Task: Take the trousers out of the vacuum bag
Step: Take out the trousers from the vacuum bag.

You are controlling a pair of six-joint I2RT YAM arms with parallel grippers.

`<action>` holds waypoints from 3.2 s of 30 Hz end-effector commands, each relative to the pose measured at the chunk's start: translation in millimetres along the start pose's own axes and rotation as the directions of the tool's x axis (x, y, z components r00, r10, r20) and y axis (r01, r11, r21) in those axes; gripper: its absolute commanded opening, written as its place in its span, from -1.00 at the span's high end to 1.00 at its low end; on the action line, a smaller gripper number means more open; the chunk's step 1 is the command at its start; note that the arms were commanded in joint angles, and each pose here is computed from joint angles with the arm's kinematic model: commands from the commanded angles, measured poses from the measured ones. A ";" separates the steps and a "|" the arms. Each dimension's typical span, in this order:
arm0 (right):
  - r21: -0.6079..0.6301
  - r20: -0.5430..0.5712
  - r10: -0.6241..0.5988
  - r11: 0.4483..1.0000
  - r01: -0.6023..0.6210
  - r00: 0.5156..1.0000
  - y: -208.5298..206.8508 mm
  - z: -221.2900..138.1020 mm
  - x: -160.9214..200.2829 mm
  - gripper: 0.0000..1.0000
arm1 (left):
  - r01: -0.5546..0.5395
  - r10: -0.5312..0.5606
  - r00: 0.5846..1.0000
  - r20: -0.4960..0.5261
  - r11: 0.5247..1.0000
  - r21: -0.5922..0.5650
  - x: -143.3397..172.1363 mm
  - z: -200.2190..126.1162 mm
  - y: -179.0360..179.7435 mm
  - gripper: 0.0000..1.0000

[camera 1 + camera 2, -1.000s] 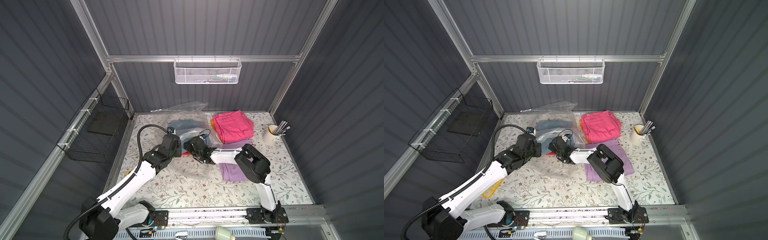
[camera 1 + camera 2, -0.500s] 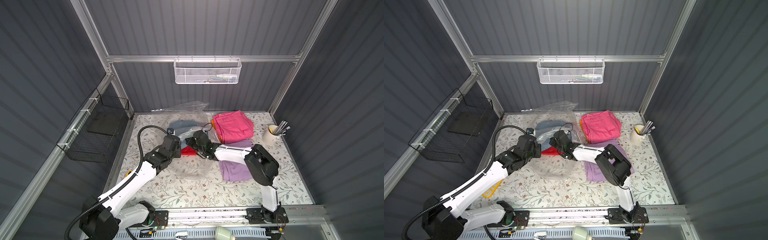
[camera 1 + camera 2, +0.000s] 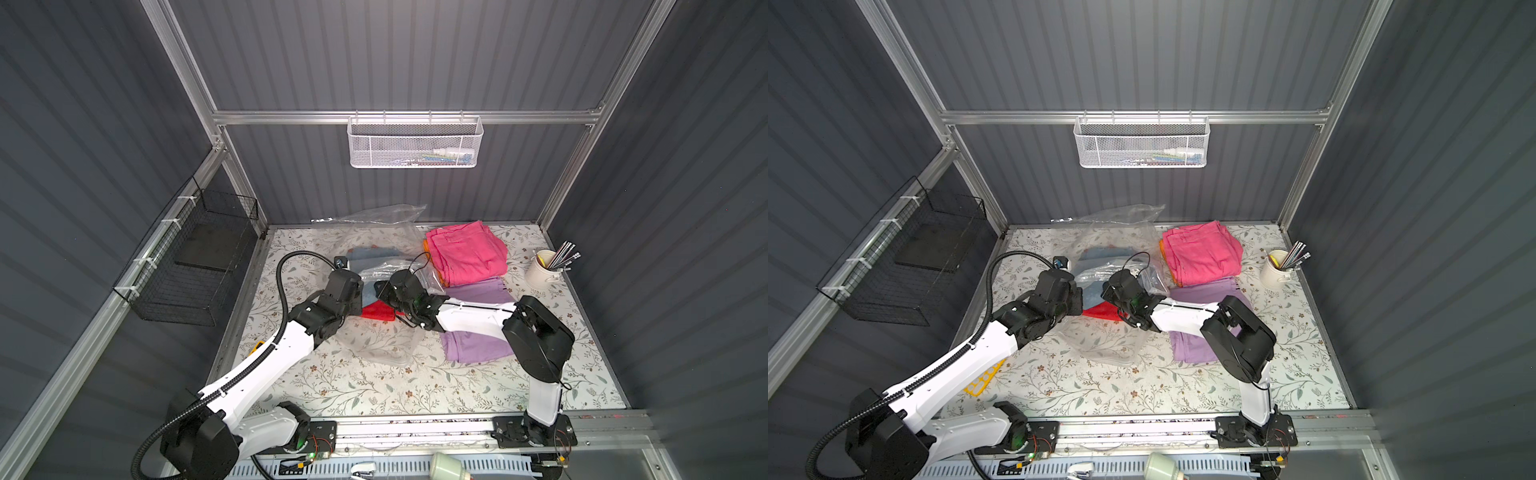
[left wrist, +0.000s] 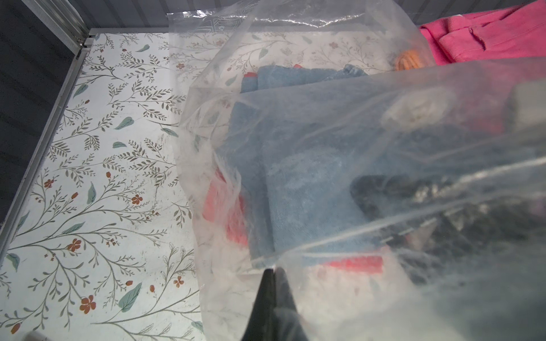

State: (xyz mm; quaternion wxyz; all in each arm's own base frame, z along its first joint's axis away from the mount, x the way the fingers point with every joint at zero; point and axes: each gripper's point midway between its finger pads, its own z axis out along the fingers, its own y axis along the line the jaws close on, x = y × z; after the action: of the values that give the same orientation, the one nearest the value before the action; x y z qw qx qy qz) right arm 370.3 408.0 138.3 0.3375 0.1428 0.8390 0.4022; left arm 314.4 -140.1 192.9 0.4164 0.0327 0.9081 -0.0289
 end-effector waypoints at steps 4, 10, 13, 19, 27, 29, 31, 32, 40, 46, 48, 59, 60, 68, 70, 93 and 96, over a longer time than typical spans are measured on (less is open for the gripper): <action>-0.179 0.027 -0.095 0.979 0.099 0.995 73.2 -1.7 -46.5 0.86 | 0.022 -0.022 1.000 0.001 0.999 -0.028 -0.7 -5.1 9.0 1.00; -0.212 0.049 -0.103 0.971 0.111 0.994 95.9 -22.4 -32.4 0.88 | 0.030 -0.029 0.999 0.018 0.999 -0.021 -8.4 -7.2 7.2 1.00; -0.218 0.045 -0.094 0.971 0.101 0.995 92.9 -35.4 -21.0 0.88 | 0.031 -0.031 0.999 0.014 1.000 -0.005 -12.6 -4.0 1.1 1.00; -0.188 0.010 -0.113 0.976 0.113 0.994 74.3 -39.5 17.7 0.88 | 0.045 -0.045 0.999 0.021 0.999 0.026 -23.1 -5.3 -7.0 1.00; -0.132 -0.045 -0.135 0.983 0.128 0.990 39.6 -36.2 55.1 0.88 | 0.060 -0.061 0.997 0.037 0.998 0.035 -31.1 -9.2 -8.8 1.00; -0.114 -0.047 -0.140 0.984 0.134 0.989 29.1 -32.3 51.5 0.88 | 0.060 -0.062 0.998 0.033 0.998 0.033 -30.1 -8.8 -8.6 1.00; -0.119 -0.071 -0.140 0.984 0.131 0.988 20.9 -24.9 45.6 0.88 | 0.062 -0.063 0.998 0.027 0.998 0.027 -29.0 -9.4 -7.2 1.00; -0.130 -0.088 -0.146 0.982 0.134 0.985 18.5 -20.8 41.1 0.88 | 0.065 -0.065 0.998 0.026 0.998 0.023 -29.3 -10.7 -6.2 1.00; -0.175 -0.095 -0.267 0.953 0.248 0.959 21.6 -18.7 14.1 0.90 | 0.097 -0.098 0.995 0.020 0.995 0.028 -34.7 -21.5 -6.5 1.00; -0.219 -0.096 -0.352 0.920 0.326 0.931 33.2 -20.7 20.3 0.90 | 0.108 -0.109 0.994 0.010 0.990 0.087 -43.5 -25.4 -27.9 1.00; -0.225 -0.115 -0.366 0.915 0.335 0.923 31.2 -15.2 18.6 0.90 | 0.075 -0.076 0.997 0.013 0.993 0.092 -43.6 -32.0 -40.1 1.00; -0.265 -0.204 -0.410 0.897 0.353 0.889 34.6 27.4 2.7 0.89 | 0.080 -0.084 0.995 0.054 0.994 0.072 -40.6 -49.9 -36.3 1.00; -0.271 -0.203 -0.405 0.898 0.347 0.891 36.7 24.6 4.7 0.89 | 0.077 -0.081 0.996 0.049 0.994 0.071 -39.8 -47.9 -37.5 1.00; -0.242 -0.110 -0.242 0.947 0.210 0.964 35.5 -13.6 2.5 0.91 | 0.052 -0.054 0.997 0.052 0.997 0.048 -42.9 -33.0 -43.6 1.00; -0.230 -0.092 -0.211 0.955 0.186 0.973 30.6 -16.4 5.7 0.91 | 0.051 -0.054 0.997 0.053 0.998 0.048 -44.3 -30.8 -45.4 1.00; -0.257 -0.066 -0.342 0.913 0.315 0.937 69.0 -74.3 -17.8 0.95 | 0.037 -0.036 0.998 0.047 0.999 -0.022 -40.4 -18.3 -34.9 1.00; -0.265 -0.080 -0.358 0.907 0.326 0.930 68.9 -75.2 -13.0 0.96 | 0.032 -0.031 0.999 0.039 0.999 -0.026 -39.6 -16.4 -35.2 1.00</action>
State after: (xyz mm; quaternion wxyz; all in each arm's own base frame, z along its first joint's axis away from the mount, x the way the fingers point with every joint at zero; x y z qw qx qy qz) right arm 319.8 393.4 171.3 0.3059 -0.0482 0.8612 0.4030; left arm 319.0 -179.3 230.6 0.4270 0.0172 0.9034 -0.0368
